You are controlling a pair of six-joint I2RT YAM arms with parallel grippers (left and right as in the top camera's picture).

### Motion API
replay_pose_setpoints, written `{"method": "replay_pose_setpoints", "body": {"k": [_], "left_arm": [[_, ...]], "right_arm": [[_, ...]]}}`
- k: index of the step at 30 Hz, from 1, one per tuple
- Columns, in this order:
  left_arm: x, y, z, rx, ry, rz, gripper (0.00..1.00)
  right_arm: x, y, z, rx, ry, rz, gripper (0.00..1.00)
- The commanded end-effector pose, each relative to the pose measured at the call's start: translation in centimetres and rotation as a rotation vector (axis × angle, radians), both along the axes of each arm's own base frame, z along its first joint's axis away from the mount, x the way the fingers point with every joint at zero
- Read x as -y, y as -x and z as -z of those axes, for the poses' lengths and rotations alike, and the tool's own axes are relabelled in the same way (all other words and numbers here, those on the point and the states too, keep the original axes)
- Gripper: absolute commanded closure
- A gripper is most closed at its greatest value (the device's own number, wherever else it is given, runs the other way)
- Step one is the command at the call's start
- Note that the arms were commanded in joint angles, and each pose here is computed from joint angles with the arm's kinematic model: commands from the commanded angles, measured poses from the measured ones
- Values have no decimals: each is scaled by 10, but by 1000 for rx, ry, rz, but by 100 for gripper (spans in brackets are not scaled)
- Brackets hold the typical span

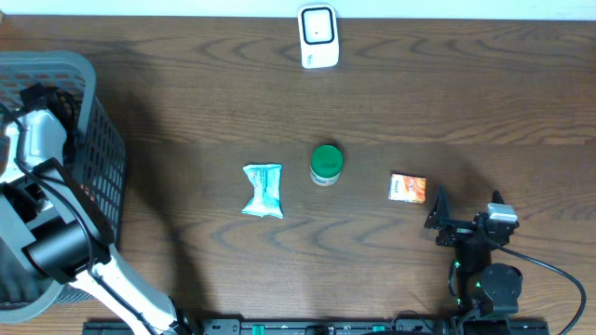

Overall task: Scan the item barcode
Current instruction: 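Reach the left gripper into the basket and grasp the orange candy bar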

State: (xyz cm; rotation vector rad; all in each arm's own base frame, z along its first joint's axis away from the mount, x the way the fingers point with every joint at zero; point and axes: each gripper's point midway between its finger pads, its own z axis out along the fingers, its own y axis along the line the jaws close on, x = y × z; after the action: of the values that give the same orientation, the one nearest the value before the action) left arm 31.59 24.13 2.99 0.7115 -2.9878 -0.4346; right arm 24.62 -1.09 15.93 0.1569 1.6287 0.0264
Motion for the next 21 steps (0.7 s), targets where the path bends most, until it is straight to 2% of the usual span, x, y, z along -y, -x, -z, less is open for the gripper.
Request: {"method": "replay_pose_setpoints", "body": {"k": [1, 4, 7, 12, 14, 17, 19, 20, 21], "left_arm": [[5, 11, 12, -29, 32, -45, 93], [-1, 0, -23, 42, -8, -78, 93], [-12, -14, -90, 185, -93, -108, 93], [-12, -19, -242, 560, -249, -176, 93], [3, -13, -298, 745, -257, -193, 93], [60, -10, -366, 1032, -95, -73, 93], [130, -5, -407, 1205, 138, 130, 93], [177, 3, -426, 1273, 305, 276, 93], [199, 7, -433, 1294, 383, 344, 93]], "right_arm": [[1, 0, 1, -5, 14, 5, 1], [1, 0, 1, -5, 14, 5, 1], [1, 0, 1, -5, 14, 5, 1], [1, 0, 1, -5, 14, 5, 1], [1, 0, 1, -5, 14, 5, 1], [1, 0, 1, -5, 14, 5, 1], [1, 0, 1, -5, 14, 5, 1], [1, 0, 1, -5, 14, 5, 1], [1, 0, 1, -5, 14, 5, 1]]}}
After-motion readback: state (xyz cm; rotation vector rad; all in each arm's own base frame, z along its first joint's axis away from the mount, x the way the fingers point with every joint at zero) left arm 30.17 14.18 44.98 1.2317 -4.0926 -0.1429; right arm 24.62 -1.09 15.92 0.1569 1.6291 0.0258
